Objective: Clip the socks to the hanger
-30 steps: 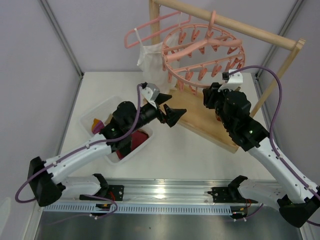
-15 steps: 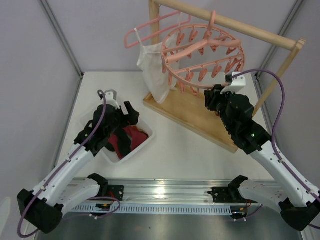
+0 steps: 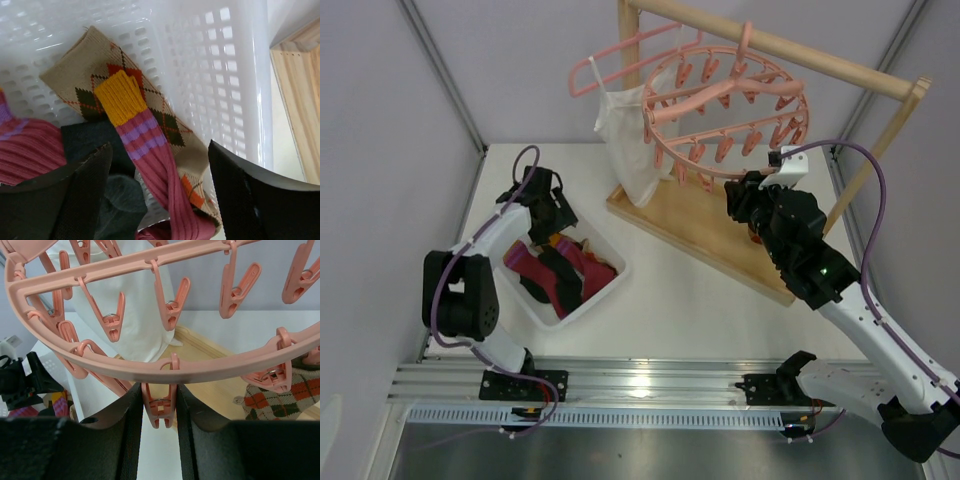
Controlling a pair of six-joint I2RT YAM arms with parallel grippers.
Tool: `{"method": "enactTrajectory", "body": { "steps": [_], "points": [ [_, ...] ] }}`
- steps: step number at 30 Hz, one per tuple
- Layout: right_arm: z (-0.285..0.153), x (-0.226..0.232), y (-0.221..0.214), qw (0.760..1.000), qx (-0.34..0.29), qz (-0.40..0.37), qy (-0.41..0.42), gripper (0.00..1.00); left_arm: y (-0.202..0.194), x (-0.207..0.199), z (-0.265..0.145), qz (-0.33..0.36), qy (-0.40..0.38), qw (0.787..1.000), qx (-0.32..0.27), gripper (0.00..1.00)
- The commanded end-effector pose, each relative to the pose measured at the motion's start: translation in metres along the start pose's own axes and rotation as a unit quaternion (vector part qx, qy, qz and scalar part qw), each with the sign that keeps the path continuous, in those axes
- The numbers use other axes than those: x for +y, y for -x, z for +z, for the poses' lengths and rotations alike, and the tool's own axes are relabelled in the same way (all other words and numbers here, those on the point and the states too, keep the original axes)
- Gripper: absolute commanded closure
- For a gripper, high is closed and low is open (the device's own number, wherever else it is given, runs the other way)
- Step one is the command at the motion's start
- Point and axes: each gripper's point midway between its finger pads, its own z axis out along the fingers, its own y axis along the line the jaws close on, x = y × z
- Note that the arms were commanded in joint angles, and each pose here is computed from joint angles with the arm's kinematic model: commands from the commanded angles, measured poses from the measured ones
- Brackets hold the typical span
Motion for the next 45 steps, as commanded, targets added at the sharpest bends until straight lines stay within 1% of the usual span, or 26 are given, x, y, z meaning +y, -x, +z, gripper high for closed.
{"method": "enactTrajectory", "body": {
  "steps": [1,5,7,8,14,19,24,25,28,29,30,31,32,34,36,37,38,41,42,44,45],
  "points": [
    [-0.004,0.004,0.005,1.000,-0.010,0.005,0.011,1.00,0.010,0.001,0.004,-0.021,0.030,0.999,0.025,0.21],
    [-0.005,0.003,0.005,1.000,-0.012,0.005,0.014,1.00,0.020,0.007,0.016,-0.032,0.055,0.997,0.033,0.28],
    [-0.006,0.003,0.005,1.000,-0.013,0.004,0.014,1.00,0.015,0.012,0.025,-0.030,0.069,0.996,0.050,0.30],
    [-0.005,0.004,0.006,1.000,-0.015,0.005,0.015,1.00,0.019,0.010,0.025,-0.030,0.069,0.996,0.048,0.33],
    [-0.002,0.007,0.002,1.000,-0.010,0.006,0.023,1.00,0.017,0.021,0.041,-0.027,0.099,0.993,0.064,0.41],
    [-0.002,0.006,0.000,1.000,-0.011,0.007,0.021,1.00,0.016,0.027,0.050,-0.028,0.113,0.990,0.078,0.45],
    [-0.001,0.004,-0.004,1.000,-0.007,0.004,0.016,1.00,0.013,0.032,0.056,-0.025,0.126,0.988,0.084,0.55],
    [-0.001,0.004,-0.004,1.000,-0.006,0.003,0.016,1.00,0.013,0.033,0.056,-0.025,0.128,0.988,0.084,0.61],
    [-0.002,0.005,-0.002,1.000,-0.010,0.005,0.017,1.00,0.012,0.035,0.054,-0.023,0.131,0.988,0.085,0.69],
    [-0.002,0.005,-0.002,1.000,-0.010,0.005,0.017,1.00,0.012,0.035,0.053,-0.023,0.131,0.988,0.084,0.75],
    [-0.003,0.004,-0.001,1.000,-0.010,0.005,0.017,1.00,0.013,0.036,0.052,-0.022,0.132,0.988,0.080,0.77],
    [-0.003,0.004,-0.001,1.000,-0.011,0.005,0.016,1.00,0.015,0.039,0.050,-0.019,0.139,0.987,0.075,0.83],
    [-0.003,0.004,-0.001,1.000,-0.011,0.005,0.016,1.00,0.019,0.038,0.045,-0.020,0.139,0.988,0.068,0.86],
    [-0.003,0.003,-0.003,1.000,-0.008,0.003,0.014,1.00,0.020,0.039,0.037,-0.020,0.138,0.988,0.061,0.90],
    [-0.003,0.003,-0.003,1.000,-0.008,0.003,0.014,1.00,0.027,0.038,0.025,-0.023,0.129,0.991,0.039,0.97],
    [-0.004,0.004,-0.002,1.000,-0.008,0.004,0.016,1.00,0.030,0.037,0.019,-0.024,0.126,0.991,0.031,0.97],
    [-0.003,0.004,-0.003,1.000,-0.007,0.004,0.016,1.00,0.032,0.035,0.014,-0.025,0.121,0.992,0.024,0.99],
    [-0.003,0.005,-0.003,1.000,-0.006,0.005,0.018,1.00,0.039,0.022,-0.013,-0.025,0.088,0.996,-0.011,0.99],
    [-0.003,0.005,-0.002,1.000,-0.007,0.006,0.019,1.00,0.045,0.015,-0.028,-0.026,0.068,0.997,-0.034,0.99],
    [-0.003,0.006,-0.003,1.000,-0.004,0.006,0.020,1.00,0.042,0.004,-0.044,-0.015,0.048,0.997,-0.052,0.99],
    [-0.004,0.005,-0.002,1.000,-0.005,0.006,0.019,1.00,0.050,-0.003,-0.062,-0.011,0.025,0.996,-0.079,0.99]
  ]
}}
